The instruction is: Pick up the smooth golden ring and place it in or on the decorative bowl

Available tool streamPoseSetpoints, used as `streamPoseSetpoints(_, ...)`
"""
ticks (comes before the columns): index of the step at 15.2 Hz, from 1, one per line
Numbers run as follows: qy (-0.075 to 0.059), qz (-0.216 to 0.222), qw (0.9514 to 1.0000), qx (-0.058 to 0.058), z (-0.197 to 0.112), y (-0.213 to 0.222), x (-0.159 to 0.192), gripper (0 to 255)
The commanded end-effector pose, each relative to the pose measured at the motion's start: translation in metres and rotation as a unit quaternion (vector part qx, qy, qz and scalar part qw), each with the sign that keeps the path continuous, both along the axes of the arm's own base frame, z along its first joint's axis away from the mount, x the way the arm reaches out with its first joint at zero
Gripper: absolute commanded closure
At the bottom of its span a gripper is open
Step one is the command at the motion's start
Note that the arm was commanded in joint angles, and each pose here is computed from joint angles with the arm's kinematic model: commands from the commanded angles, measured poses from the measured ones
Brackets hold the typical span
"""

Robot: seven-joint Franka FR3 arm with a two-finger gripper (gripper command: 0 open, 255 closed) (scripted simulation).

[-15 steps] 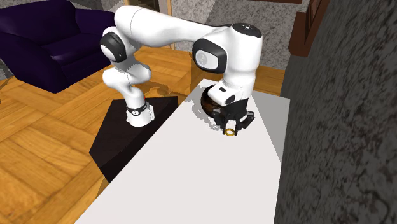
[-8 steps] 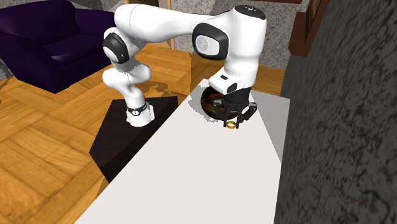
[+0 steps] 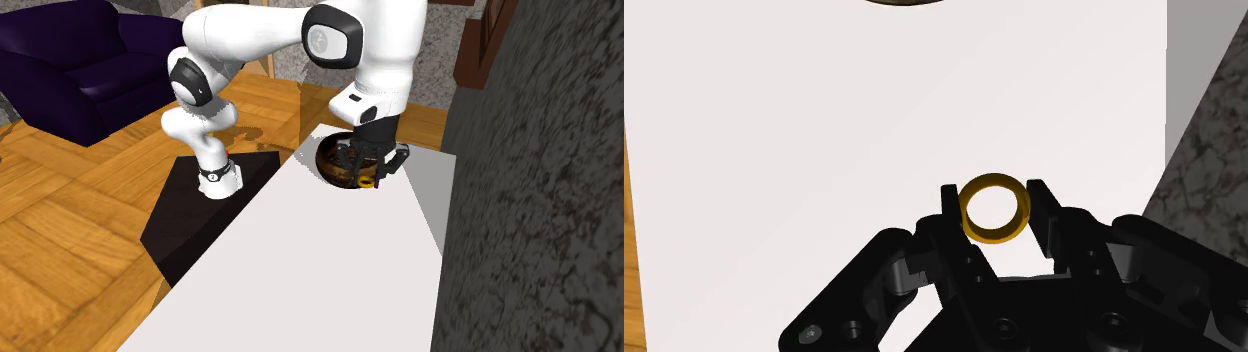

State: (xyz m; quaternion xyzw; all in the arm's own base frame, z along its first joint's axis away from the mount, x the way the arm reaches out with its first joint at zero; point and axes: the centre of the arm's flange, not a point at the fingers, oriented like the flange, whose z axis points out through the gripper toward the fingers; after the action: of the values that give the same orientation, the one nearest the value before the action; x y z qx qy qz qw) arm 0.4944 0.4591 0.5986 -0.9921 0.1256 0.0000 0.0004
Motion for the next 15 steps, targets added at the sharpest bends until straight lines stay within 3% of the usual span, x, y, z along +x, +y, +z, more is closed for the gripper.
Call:
streamPoseSetpoints(1,0.000,0.000,1.0000,0.000,0.011,0.000,-0.001,255)
streamPoseSetpoints(3,0.000,0.000,1.0000,0.000,0.018,0.000,-0.001,255)
streamPoseSetpoints(15,0.000,0.000,1.0000,0.000,0.021,0.011,-0.159,255)
